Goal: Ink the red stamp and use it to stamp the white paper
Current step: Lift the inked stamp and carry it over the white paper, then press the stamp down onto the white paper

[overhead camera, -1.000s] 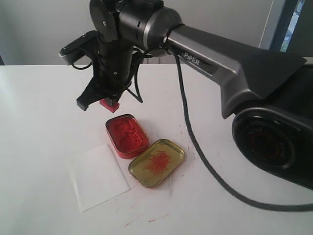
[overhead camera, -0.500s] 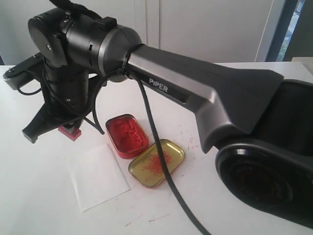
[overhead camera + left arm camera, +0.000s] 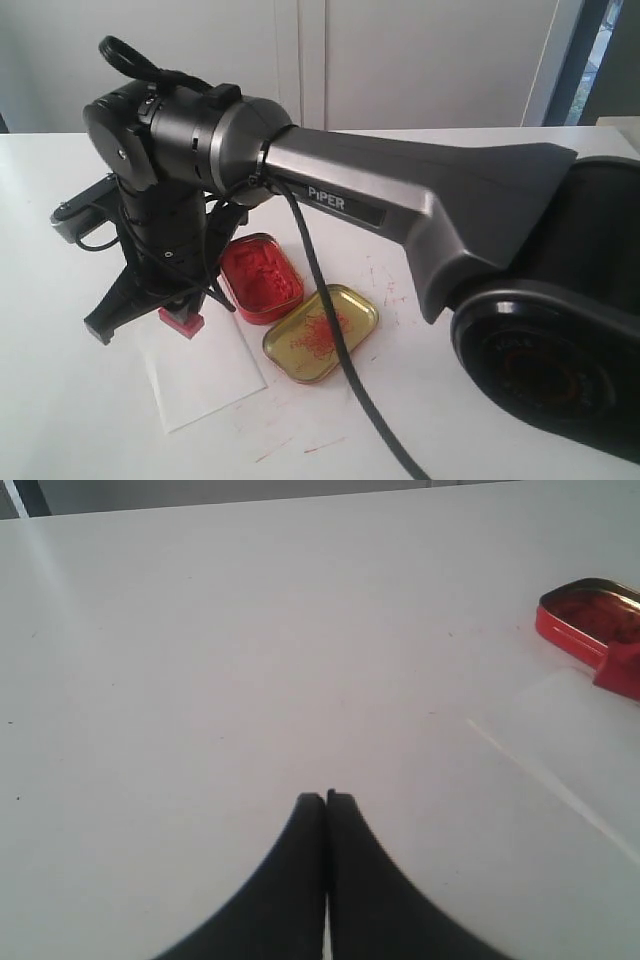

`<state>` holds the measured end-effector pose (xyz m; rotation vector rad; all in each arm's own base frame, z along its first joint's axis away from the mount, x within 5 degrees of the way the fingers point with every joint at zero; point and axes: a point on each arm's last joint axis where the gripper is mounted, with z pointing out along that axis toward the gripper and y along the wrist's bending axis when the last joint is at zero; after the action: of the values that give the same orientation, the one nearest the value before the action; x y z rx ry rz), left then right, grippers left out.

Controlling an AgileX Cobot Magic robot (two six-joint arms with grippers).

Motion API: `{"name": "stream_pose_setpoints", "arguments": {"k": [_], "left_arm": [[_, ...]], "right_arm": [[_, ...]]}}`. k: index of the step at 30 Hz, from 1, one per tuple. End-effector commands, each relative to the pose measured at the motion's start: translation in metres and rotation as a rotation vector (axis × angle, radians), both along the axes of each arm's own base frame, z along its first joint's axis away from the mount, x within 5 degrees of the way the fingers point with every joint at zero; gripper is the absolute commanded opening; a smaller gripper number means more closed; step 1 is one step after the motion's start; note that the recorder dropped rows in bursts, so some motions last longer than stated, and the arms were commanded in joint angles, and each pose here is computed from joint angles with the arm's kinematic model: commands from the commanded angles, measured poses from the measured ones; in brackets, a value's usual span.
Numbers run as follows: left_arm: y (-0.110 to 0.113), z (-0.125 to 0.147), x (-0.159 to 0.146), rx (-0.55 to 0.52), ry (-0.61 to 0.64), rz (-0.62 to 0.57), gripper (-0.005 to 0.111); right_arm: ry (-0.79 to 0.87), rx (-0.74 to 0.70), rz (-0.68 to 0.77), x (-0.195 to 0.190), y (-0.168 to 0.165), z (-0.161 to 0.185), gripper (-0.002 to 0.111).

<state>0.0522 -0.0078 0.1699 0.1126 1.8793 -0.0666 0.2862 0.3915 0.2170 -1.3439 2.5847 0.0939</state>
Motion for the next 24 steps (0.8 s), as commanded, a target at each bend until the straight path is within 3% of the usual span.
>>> {"name": "stream_pose_setpoints", "arguments": {"k": [1,17,24], "left_arm": [[0.0,0.001,0.0,-0.008,0.002,0.005,0.0],[0.0,0.001,0.0,-0.008,0.002,0.005,0.0],[0.0,0.001,0.0,-0.008,0.002,0.005,0.0]], "right_arm": [[0.011,-0.018,0.0,0.001,0.001,-0.01,0.0],[0.054,-0.077,-0.002,0.005,0.004,-0.046,0.0],[0.101,-0.135,-0.003,0.006,0.006,-0.083,0.0]]}}
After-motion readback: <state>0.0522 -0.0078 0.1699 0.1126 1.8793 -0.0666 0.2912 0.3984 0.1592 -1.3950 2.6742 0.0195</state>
